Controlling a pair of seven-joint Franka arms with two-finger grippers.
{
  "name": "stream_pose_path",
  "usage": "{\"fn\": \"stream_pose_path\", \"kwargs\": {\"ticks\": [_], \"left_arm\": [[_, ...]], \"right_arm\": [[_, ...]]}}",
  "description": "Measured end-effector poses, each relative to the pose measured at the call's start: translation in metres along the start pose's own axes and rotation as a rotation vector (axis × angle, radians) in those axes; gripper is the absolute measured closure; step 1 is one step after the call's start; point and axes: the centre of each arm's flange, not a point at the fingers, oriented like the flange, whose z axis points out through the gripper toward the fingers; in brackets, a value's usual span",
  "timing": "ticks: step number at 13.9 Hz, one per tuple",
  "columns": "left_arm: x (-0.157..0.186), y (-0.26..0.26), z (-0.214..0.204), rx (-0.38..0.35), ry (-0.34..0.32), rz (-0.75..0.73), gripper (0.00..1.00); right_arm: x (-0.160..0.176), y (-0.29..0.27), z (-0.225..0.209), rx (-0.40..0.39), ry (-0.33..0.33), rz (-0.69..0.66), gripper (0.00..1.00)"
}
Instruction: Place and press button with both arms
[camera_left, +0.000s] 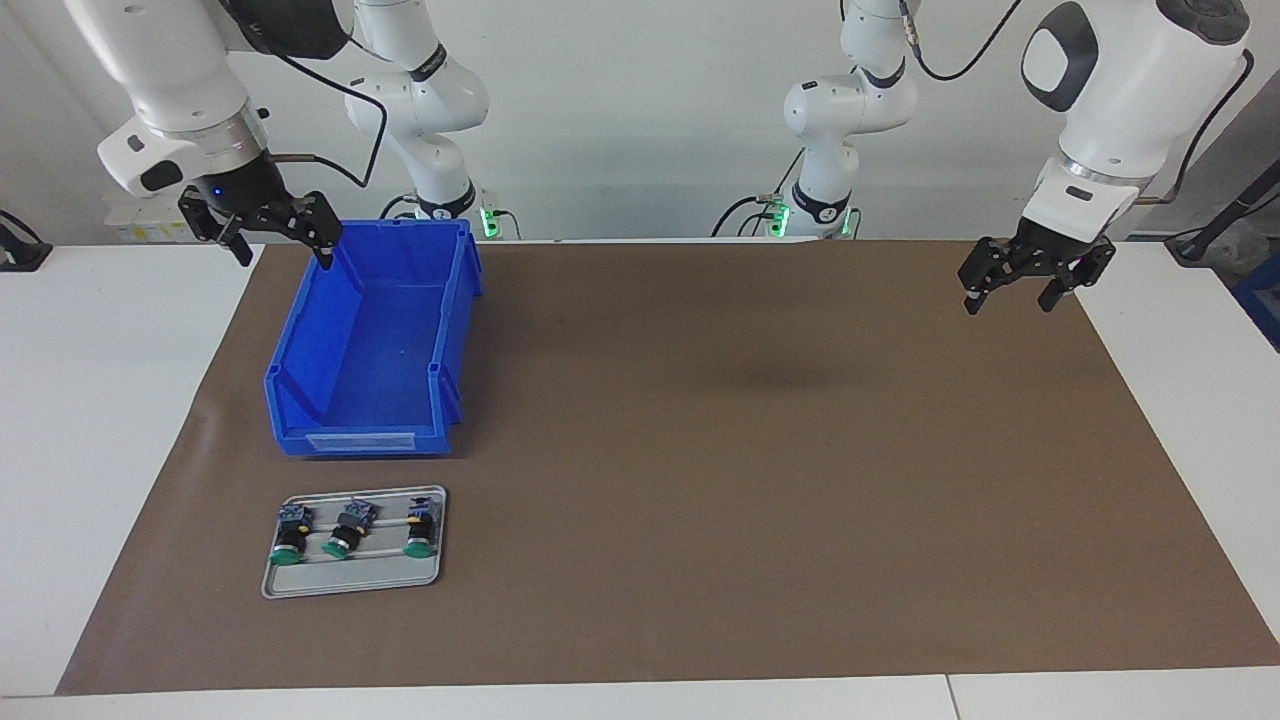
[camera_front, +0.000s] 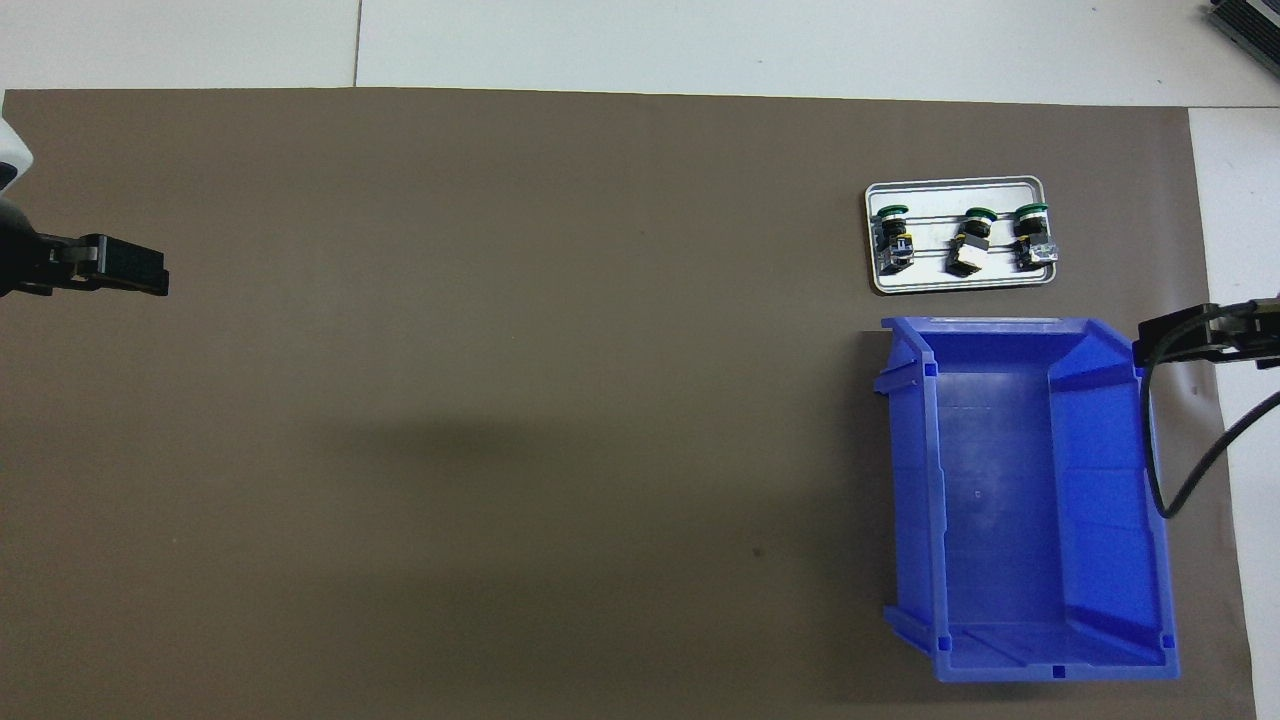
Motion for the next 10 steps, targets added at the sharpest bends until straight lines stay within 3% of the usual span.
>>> {"fn": "stream_pose_path", "kwargs": {"ticks": [8, 10], "left_arm": [[0.0000, 0.0000, 0.0000, 0.000, 0.000, 0.000, 0.00], [0.0000, 0.0000, 0.0000, 0.000, 0.000, 0.000, 0.00]], "right_arm": [[0.0005, -0.0003, 0.0031, 0.001, 0.000, -0.001, 0.00], [0.0074, -0.0007, 0.0008, 0.001, 0.060, -0.001, 0.00]]}}
